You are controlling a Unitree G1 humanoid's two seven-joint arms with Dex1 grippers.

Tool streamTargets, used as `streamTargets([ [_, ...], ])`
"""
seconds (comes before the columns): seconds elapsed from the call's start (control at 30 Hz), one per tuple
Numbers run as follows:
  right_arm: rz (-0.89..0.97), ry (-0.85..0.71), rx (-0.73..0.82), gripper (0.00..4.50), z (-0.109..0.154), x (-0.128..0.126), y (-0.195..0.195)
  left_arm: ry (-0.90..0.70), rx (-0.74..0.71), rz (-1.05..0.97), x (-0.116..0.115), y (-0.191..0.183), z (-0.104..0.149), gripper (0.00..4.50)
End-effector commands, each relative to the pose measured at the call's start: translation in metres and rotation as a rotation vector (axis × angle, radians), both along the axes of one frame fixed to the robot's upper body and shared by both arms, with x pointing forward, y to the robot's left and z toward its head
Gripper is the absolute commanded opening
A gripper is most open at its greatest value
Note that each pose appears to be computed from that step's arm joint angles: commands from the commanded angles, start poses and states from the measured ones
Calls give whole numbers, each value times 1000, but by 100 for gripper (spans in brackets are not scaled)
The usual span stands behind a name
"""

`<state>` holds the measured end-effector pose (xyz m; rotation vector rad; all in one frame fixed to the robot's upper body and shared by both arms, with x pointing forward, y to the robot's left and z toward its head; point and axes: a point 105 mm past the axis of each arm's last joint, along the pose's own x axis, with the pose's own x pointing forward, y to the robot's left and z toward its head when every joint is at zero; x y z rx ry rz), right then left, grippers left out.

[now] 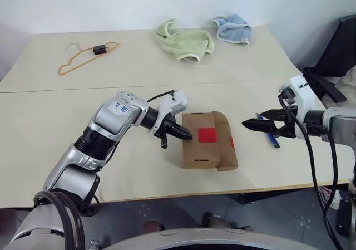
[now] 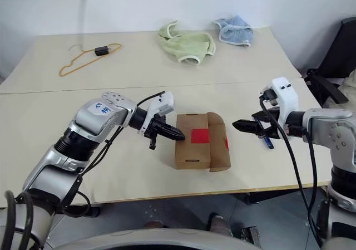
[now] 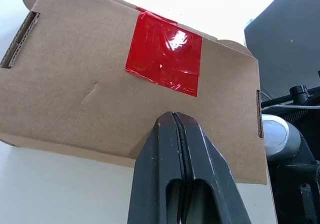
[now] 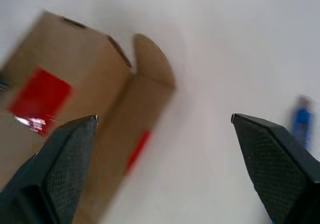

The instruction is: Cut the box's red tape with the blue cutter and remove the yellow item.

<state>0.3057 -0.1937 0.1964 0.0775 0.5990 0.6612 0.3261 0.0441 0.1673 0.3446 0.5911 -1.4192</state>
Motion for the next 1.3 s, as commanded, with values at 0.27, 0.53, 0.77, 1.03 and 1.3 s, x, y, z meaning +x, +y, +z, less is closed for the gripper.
streamTargets([
  [0.27,131,283,234,446,-42,-19,17,87,110,60,-7,15,-28,0],
  [0.53,171,372,340,446,-56,-14,31,113,121,81,-20,23,-28,0],
  [0.77,208,408,344,446,-70,-8,42,124,126,101,-25,27,-27,0],
  [1.03,237,399,341,446,-73,4,51,116,130,101,-23,26,-26,0],
  [1.3,229,399,311,446,-79,6,46,100,131,93,-18,23,-23,0],
])
